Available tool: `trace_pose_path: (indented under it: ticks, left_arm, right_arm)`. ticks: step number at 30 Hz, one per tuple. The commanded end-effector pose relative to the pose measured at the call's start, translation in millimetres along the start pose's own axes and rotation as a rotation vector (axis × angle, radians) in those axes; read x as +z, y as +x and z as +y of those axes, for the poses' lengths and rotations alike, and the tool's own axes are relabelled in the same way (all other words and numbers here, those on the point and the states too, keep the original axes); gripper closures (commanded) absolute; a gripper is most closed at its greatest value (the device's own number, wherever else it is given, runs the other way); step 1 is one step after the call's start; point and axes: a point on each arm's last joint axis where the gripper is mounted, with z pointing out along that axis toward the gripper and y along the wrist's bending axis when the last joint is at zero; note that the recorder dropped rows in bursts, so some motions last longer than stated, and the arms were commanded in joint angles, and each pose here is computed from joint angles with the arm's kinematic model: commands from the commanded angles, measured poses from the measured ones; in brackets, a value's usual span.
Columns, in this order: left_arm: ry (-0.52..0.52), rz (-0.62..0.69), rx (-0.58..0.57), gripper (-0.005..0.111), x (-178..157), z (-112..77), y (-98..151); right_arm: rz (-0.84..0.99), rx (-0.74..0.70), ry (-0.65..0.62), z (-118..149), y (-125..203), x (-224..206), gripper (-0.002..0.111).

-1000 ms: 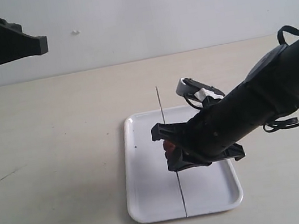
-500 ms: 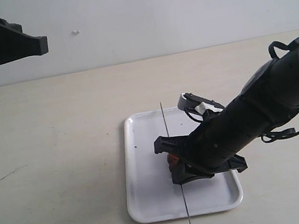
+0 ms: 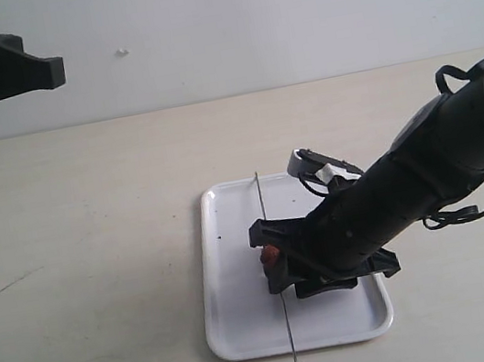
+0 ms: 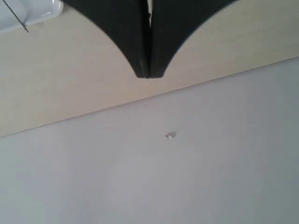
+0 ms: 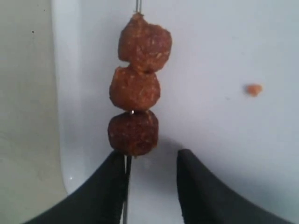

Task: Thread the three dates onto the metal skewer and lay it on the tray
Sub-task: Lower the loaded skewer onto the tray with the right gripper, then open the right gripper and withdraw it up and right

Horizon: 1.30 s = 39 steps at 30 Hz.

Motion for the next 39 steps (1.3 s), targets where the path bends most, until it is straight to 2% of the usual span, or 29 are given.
trace_pose_path:
  ticks: [1,9,16,18,23,31,39]
  left_arm:
    - [-0.029,-0.048,-0.008,0.107,-20,6.4,-6]
    - [-0.034,-0.105,-0.021,0.107,-46,12.8,-11]
    - [-0.037,-0.13,-0.031,0.107,-62,16.5,-9]
    - [-0.036,-0.125,-0.043,0.107,-65,16.8,-5]
    - [-0.033,-0.084,-0.066,0.107,-64,15.8,11]
    - [-0.036,-0.002,-0.074,0.107,-62,14.3,40]
    - [-0.035,0.026,-0.076,0.107,-64,14.0,51]
  right_arm:
    - [-0.017,-0.045,-0.005,6,0,-9,0.07]
    - [-0.009,-0.112,0.03,7,2,-16,0.07]
    - [-0.08,-0.199,0.037,16,-2,-35,0.074]
    - [-0.116,-0.236,0.042,20,-3,-44,0.081]
    - [-0.206,-0.344,0.062,31,-6,-68,0.108]
    - [-0.31,-0.471,0.062,46,-3,-102,0.108]
    - [-0.289,-0.508,0.048,50,4,-111,0.108]
